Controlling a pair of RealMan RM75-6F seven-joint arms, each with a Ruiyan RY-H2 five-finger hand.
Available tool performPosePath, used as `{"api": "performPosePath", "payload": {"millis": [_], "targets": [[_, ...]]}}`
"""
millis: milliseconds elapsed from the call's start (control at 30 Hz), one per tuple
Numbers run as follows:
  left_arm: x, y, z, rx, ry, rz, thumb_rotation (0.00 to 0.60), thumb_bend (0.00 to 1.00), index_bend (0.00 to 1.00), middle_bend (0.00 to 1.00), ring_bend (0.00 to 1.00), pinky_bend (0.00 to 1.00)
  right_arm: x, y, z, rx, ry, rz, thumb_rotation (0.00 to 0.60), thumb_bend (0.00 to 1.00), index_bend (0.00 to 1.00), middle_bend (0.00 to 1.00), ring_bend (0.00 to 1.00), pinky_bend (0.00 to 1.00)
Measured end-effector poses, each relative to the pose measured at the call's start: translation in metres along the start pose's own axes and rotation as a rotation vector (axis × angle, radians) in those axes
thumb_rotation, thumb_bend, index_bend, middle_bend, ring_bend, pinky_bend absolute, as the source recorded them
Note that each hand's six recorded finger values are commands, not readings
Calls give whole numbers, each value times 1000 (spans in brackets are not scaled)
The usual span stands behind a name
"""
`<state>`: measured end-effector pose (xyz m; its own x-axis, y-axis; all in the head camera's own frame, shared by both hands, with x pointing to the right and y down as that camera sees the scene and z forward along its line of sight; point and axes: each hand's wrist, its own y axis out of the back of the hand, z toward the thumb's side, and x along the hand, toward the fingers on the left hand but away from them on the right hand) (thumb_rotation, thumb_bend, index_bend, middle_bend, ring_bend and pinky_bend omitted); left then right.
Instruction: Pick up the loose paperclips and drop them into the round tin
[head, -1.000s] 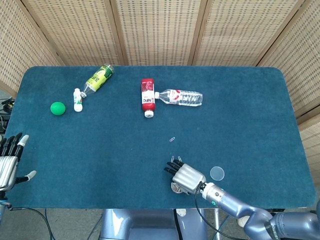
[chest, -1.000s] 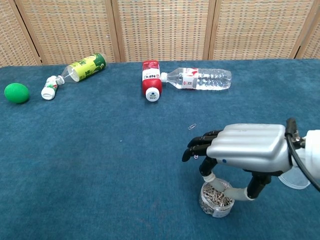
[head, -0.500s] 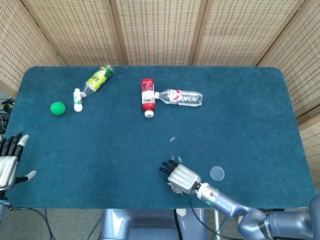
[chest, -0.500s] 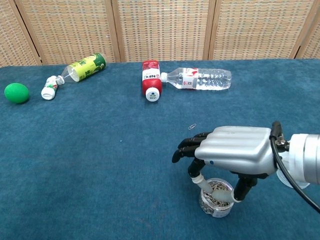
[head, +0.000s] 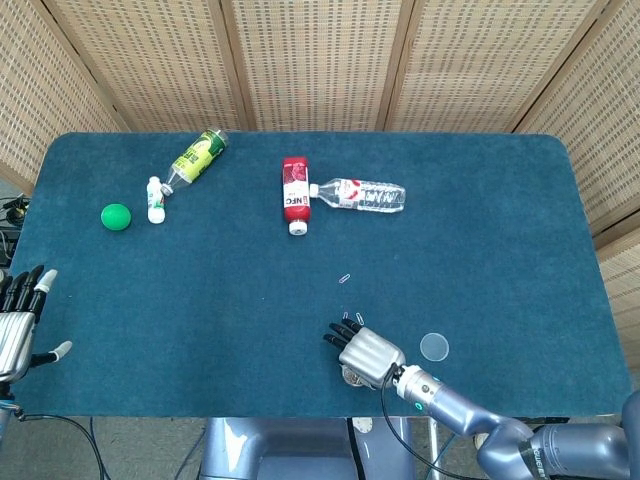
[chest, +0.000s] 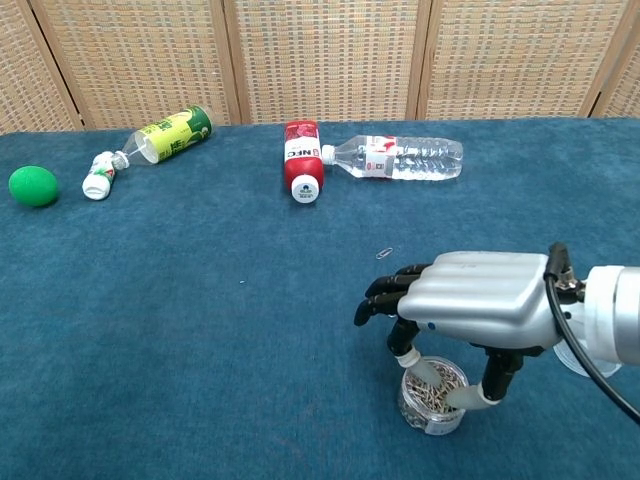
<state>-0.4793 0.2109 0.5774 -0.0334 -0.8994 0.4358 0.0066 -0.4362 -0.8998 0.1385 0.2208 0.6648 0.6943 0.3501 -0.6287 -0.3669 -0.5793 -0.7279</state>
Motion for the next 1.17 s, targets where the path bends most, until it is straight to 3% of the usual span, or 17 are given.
{"api": "performPosePath", "payload": {"millis": [233, 333, 400, 467, 533, 833, 1033, 1167], "targets": [[0, 1, 0, -4, 2, 3, 600, 0, 0, 0, 0, 0, 5, 14, -2, -3, -11, -44, 600, 264, 584, 106, 0, 101], [0, 1, -1, -5, 2, 3, 600, 0, 0, 0, 0, 0, 10, 25, -10, -2, -37, -83, 600, 170, 513, 103, 0, 79], [0, 2, -2, -7, 3, 5, 600, 0, 0, 0, 0, 0, 15, 33, -19, 1, -69, -116, 600, 37, 288, 45, 0, 19], [0, 3, -2, -13, 2, 8, 600, 0, 0, 0, 0, 0, 27, 40, -39, 10, -138, -156, 600, 0, 81, 1, 0, 0], [-1, 4, -2, -15, -1, 12, 600, 0, 0, 0, 0, 0, 43, 44, -61, 13, -225, -195, 600, 0, 2, 0, 0, 0], [-6, 8, -2, -30, -13, 28, 600, 0, 0, 0, 0, 0, 128, 27, -137, -72, -581, -342, 600, 0, 0, 0, 0, 0], [-11, 12, -2, -35, -19, 32, 600, 0, 0, 0, 0, 0, 175, 10, -151, -75, -709, -435, 600, 0, 0, 0, 0, 0], [-13, 13, -2, -39, -16, 21, 600, 0, 0, 0, 0, 0, 193, -2, -148, -31, -746, -449, 600, 0, 0, 0, 0, 0]]}}
